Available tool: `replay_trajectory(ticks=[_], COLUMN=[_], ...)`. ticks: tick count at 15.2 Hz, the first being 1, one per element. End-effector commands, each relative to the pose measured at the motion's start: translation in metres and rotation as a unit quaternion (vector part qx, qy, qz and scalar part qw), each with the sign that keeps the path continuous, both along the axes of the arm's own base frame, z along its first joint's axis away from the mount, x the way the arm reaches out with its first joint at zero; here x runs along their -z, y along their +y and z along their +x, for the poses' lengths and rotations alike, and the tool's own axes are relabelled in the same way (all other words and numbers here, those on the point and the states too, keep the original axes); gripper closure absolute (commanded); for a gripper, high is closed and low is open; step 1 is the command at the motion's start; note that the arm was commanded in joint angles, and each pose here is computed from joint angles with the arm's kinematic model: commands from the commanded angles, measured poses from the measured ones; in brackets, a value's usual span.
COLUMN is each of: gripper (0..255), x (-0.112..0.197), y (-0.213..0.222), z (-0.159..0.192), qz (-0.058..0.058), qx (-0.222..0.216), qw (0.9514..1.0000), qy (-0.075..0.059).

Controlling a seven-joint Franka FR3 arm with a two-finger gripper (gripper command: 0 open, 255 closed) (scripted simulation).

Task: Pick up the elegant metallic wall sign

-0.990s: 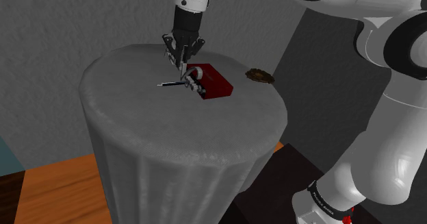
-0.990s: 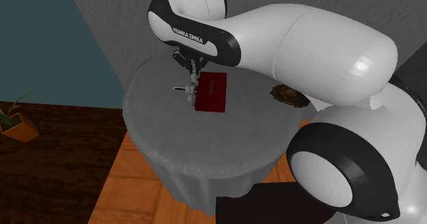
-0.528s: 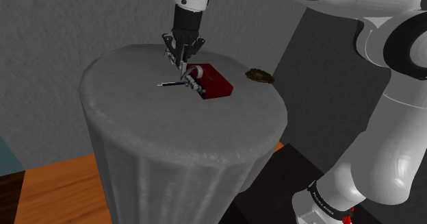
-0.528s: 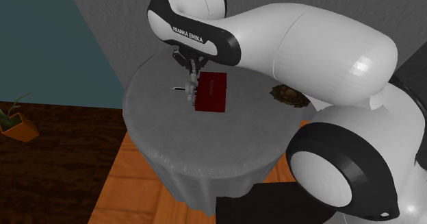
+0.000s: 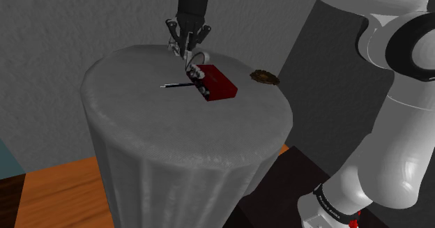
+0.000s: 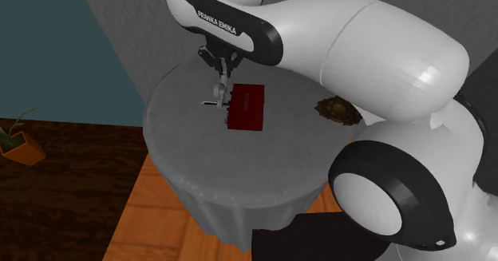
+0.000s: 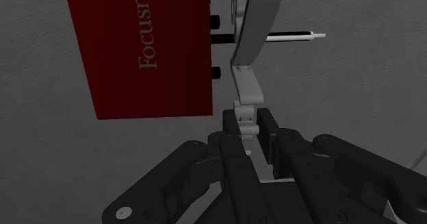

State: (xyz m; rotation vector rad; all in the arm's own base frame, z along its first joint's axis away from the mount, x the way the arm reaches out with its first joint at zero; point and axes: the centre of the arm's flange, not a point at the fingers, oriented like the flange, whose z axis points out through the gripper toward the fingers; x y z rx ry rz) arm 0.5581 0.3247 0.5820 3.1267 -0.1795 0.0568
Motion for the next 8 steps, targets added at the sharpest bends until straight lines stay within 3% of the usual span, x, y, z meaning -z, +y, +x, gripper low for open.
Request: replay_trajectory(ticks=[1, 8], gripper=[255, 255], x=[-0.011, -0.038], y=[-0.001, -0.001], z=[-0.001, -0.001], qz=[0.0, 0.0], qx=[0.0, 0.0], qw=[1.0, 1.0], qy=[0.0, 0.0])
